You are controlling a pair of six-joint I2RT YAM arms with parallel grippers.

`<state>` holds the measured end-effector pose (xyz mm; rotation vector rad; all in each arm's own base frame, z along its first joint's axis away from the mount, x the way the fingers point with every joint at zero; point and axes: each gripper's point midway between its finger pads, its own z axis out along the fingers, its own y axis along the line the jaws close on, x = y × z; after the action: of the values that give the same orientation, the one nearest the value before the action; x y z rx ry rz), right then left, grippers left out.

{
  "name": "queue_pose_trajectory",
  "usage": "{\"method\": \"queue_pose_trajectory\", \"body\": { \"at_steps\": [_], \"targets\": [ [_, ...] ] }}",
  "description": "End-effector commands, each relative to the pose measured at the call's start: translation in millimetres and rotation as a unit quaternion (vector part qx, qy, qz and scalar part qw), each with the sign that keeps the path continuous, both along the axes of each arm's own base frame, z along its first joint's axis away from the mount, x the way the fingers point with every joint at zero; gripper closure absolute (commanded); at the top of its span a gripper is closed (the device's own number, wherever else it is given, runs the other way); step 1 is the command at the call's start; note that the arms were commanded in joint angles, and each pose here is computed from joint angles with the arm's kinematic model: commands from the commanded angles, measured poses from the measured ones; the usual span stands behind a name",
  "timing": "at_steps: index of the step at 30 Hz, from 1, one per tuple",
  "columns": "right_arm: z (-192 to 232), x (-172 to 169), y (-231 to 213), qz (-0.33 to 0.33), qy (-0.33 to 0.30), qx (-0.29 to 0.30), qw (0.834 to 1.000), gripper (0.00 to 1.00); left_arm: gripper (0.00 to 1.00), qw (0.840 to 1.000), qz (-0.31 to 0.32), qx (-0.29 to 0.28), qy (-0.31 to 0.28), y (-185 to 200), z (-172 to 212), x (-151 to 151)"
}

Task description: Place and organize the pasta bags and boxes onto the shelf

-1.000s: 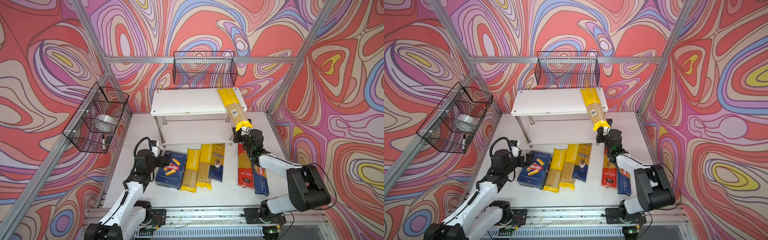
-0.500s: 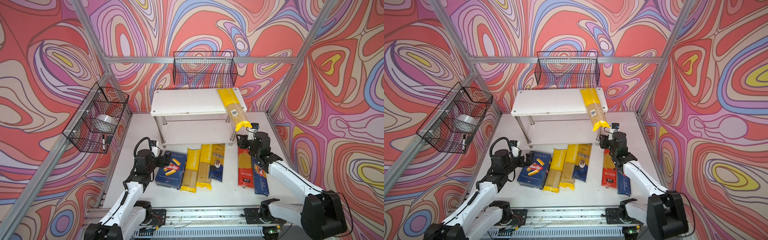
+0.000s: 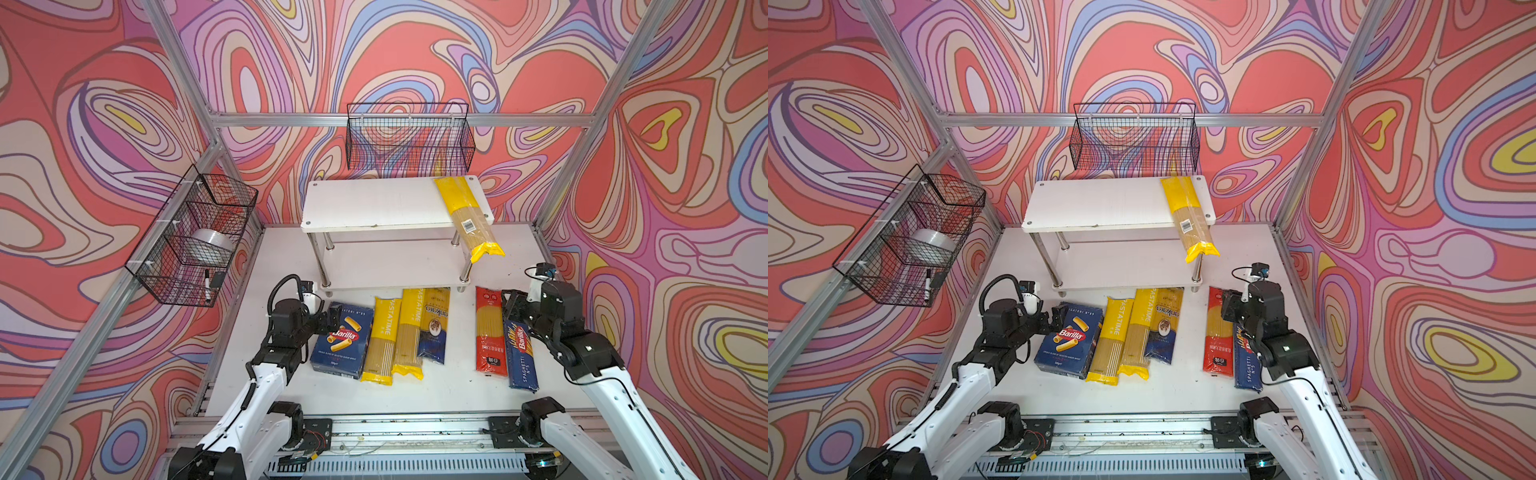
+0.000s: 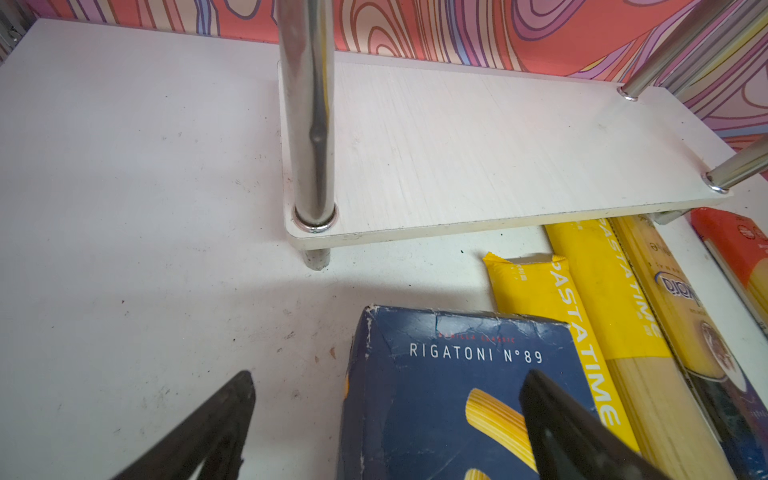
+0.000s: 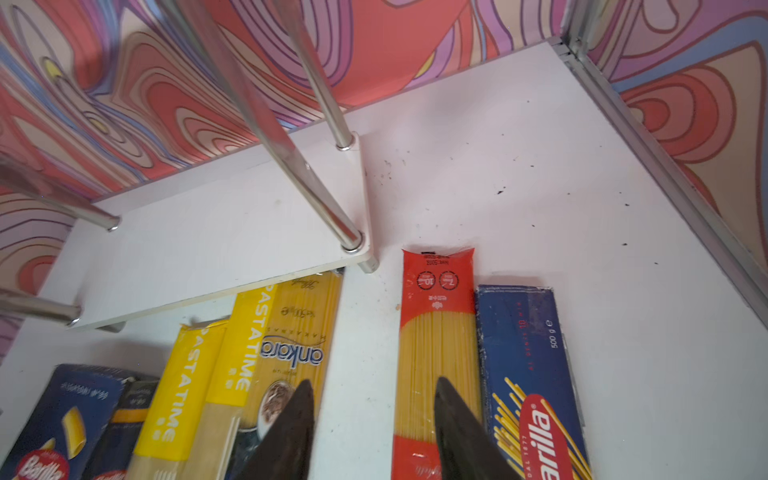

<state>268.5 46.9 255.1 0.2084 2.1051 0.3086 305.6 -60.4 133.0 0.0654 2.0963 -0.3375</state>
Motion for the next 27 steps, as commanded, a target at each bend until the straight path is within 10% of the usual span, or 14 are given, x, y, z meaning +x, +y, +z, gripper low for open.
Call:
{"method": "queue_pose_trajectory", "body": {
  "at_steps": [1,13,27],
  "targets": [
    [36,-19,21,0.083,-0.022,0.004,0.996,0.56,0.00,1.000,0.002,0.001,-0.005,0,8,4],
    [153,-33,61,0.182,-0.136,0.098,0.969,0.83,0.00,1.000,0.003,0.001,-0.005,0,8,4],
    [152,-6,76,0.205,-0.137,0.126,0.961,0.86,0.00,1.000,0.003,0.001,-0.003,0,7,4]
  ]
}}
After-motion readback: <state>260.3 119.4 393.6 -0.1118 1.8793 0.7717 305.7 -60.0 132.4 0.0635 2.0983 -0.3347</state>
